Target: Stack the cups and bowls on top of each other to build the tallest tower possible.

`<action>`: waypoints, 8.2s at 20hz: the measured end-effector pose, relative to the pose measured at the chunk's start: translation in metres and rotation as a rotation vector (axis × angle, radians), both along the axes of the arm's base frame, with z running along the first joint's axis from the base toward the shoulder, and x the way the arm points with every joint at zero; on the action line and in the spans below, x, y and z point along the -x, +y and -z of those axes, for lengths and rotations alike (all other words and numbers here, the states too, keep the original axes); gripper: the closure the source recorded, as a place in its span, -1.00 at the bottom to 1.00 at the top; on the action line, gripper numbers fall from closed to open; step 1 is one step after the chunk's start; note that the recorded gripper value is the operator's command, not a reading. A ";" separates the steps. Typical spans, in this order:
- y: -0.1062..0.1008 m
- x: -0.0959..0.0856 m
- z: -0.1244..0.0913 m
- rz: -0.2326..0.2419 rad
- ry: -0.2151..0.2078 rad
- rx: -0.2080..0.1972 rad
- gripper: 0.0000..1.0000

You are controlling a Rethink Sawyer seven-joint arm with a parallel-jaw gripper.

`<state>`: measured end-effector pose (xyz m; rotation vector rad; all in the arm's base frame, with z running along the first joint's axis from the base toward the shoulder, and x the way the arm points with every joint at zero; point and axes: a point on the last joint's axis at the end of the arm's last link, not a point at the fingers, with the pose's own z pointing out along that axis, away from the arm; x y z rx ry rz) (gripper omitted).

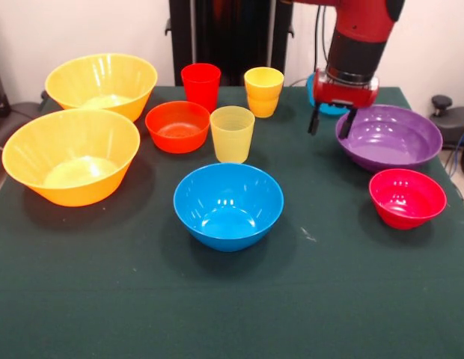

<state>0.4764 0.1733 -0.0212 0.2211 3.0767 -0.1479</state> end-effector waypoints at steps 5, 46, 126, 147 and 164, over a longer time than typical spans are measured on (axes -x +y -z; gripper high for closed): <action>-0.003 0.003 0.013 -0.002 -0.019 0.001 -1.00; 0.026 0.001 -0.007 -0.002 0.055 -0.017 -1.00; 0.046 -0.023 -0.019 0.055 0.033 -0.042 -1.00; 0.044 -0.034 -0.020 0.050 -0.048 -0.038 -1.00; 0.037 -0.037 -0.021 0.061 -0.050 -0.034 -1.00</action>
